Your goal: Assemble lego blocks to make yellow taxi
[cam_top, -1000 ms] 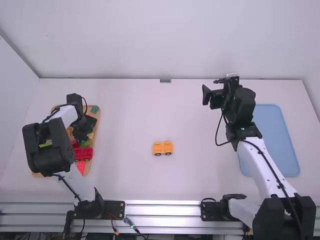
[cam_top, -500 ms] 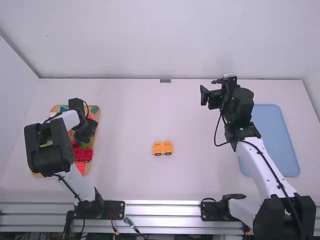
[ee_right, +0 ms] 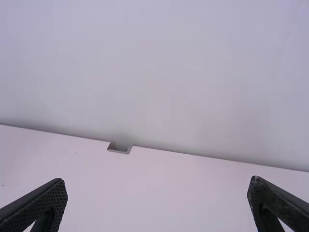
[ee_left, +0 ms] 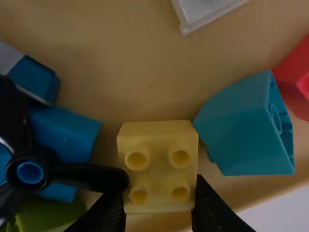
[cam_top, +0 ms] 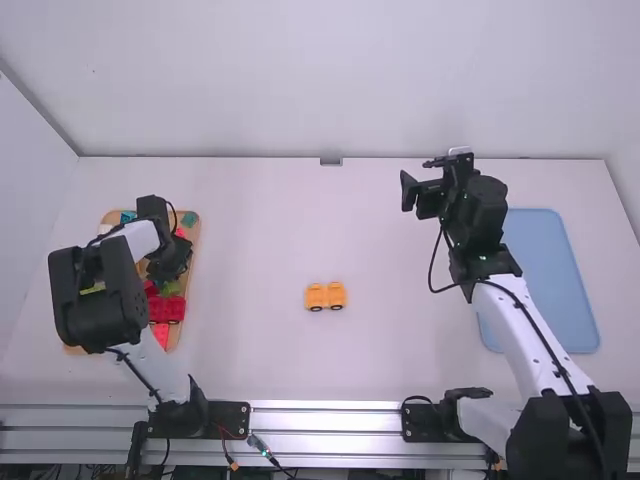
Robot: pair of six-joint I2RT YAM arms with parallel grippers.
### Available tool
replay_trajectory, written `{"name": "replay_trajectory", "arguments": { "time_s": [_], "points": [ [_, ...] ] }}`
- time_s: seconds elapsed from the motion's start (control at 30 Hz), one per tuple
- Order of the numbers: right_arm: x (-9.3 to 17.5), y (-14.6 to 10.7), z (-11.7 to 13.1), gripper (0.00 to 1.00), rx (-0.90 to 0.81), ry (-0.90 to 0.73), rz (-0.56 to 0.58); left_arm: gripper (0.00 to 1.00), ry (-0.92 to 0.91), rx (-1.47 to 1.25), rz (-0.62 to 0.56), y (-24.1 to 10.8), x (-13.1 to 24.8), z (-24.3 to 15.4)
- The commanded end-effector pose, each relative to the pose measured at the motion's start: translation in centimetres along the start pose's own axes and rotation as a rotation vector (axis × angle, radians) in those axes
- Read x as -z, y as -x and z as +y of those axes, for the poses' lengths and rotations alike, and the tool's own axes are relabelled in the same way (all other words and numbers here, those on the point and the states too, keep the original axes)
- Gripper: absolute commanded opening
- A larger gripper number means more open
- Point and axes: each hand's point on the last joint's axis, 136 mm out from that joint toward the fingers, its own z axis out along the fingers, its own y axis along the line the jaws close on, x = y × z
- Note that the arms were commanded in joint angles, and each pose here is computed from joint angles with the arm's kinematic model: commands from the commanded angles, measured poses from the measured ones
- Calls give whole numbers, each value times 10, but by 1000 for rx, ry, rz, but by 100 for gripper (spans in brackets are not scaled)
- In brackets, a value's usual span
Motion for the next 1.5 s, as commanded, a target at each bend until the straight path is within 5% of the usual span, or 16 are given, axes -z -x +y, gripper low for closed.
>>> {"name": "replay_trajectory", "arguments": {
  "time_s": [0.0,0.53,0.73,0.9,1.2,1.3,1.47],
  "points": [
    [-1,12,1,99,2,3,-24,29,2,-10,-13,1,5,4],
    [-1,12,0,99,1,2,-20,18,-40,-296,-44,22,35,-28],
    [-1,13,0,99,2,3,-28,2,-14,-664,0,6,61,-43],
    [-2,13,7,99,6,18,-27,2,-26,-821,-35,-13,80,-66],
    [-3,9,13,99,7,32,-11,2,-143,-1485,-53,-121,117,-91],
    [-3,8,14,99,6,33,-4,3,-238,-1948,30,-178,115,-72],
    [-3,6,13,99,4,32,5,2,-319,-2371,83,-221,97,-47]
  ]
}}
